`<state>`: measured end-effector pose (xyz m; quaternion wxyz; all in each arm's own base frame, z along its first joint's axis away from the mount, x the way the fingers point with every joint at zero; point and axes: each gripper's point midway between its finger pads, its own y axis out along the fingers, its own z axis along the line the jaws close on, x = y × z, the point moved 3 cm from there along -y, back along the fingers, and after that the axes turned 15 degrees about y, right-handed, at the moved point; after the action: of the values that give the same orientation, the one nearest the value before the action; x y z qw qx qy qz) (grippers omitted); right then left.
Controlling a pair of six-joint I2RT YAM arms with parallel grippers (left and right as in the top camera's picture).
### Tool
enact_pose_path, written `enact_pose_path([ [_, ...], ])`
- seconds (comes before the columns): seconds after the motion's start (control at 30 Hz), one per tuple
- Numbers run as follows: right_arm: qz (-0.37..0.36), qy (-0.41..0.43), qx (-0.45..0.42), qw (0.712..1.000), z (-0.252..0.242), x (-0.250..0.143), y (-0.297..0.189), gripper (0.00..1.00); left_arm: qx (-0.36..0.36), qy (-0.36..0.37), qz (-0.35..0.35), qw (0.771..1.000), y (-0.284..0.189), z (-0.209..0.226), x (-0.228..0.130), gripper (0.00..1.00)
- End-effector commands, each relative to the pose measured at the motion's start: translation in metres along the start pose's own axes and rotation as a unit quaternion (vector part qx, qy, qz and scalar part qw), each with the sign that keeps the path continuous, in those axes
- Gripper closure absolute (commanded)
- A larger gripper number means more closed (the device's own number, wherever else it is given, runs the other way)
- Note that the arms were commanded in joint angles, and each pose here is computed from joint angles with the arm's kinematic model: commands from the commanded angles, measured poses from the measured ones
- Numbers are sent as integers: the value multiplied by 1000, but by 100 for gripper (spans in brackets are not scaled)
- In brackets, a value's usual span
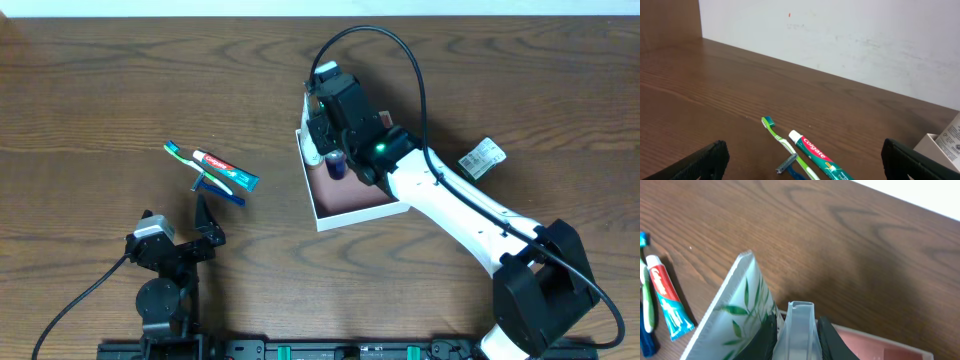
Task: Pack container
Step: 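Carry the soap bottle into the box beside the lotion tube, then lower the bottle, open the right gripper and push it into place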
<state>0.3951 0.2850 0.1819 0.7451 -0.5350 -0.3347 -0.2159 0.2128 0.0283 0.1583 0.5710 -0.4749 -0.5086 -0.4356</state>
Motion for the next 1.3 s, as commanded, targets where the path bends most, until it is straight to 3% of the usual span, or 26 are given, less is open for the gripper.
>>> enact_pose_path([
  [0.0,-16,-11,0,1000,3,7,-2,92,6,13,27,1000,1,2,-17,2],
  [0.2,-17,-21,-1,1000,3,8,-2,91,5,13,27,1000,1,2,-17,2],
  [0.37,-19,-23,0,1000,3,9,-2,67,5,13,27,1000,1,2,-17,2],
  [0.47,-21,-26,1,999,3,10,-2,62,6,13,27,1000,1,2,-17,2],
  [0.93,-28,-24,3,999,4,14,-4,54,6,13,27,1000,1,2,-17,2],
  [1.27,-78,-7,15,997,-3,52,-82,36,6,13,27,1000,1,2,-17,2],
])
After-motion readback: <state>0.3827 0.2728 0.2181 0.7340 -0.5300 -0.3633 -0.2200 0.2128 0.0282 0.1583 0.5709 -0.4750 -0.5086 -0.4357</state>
